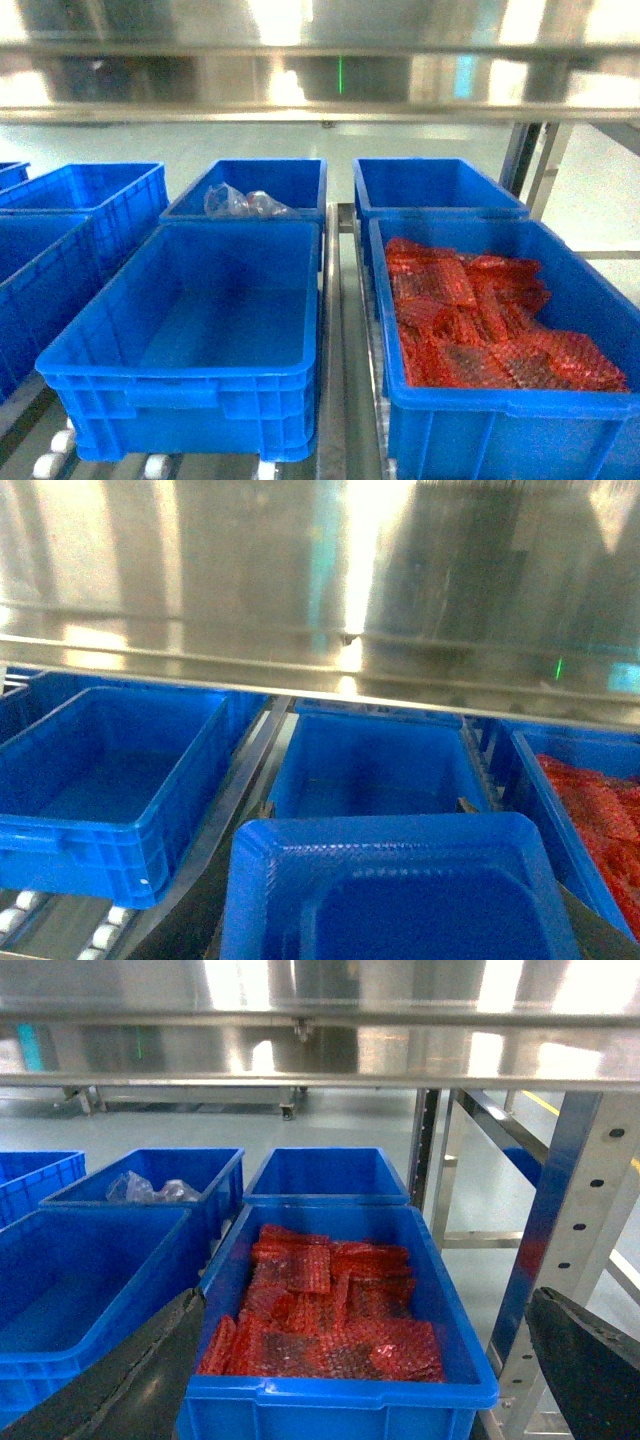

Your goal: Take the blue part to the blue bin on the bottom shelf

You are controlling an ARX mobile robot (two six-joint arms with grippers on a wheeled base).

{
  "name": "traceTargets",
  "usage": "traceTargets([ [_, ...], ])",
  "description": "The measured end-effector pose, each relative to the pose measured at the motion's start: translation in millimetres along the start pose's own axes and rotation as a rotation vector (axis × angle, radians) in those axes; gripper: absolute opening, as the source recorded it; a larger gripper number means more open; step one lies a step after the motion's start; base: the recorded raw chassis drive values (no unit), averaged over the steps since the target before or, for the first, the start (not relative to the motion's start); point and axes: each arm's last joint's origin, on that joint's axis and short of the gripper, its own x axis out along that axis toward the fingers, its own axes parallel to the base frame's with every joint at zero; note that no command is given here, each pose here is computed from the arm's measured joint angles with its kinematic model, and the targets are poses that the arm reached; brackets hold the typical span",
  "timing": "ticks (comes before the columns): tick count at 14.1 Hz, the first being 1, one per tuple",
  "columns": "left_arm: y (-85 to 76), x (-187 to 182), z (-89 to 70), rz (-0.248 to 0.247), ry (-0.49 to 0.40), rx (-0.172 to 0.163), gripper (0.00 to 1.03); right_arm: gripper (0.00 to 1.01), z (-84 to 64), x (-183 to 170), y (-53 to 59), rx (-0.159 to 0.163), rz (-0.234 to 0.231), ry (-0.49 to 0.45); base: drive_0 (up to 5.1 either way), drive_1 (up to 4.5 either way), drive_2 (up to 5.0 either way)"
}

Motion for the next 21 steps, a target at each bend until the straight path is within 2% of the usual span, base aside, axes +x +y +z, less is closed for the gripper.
traceTargets([
  [20,0.0,0.0,-0.4,-0.002,-0.001,-0.001,0.43,0.98,0.1,0.0,0.0,0.0,0.0,-0.001,0.0,0.0,0.0],
  [21,-0.1,0.1,-0.8,-0.002,0.002,0.001,0.43,0.98,0.1,0.0,0.0,0.0,0.0,-0.001,0.0,4.11,-4.1],
])
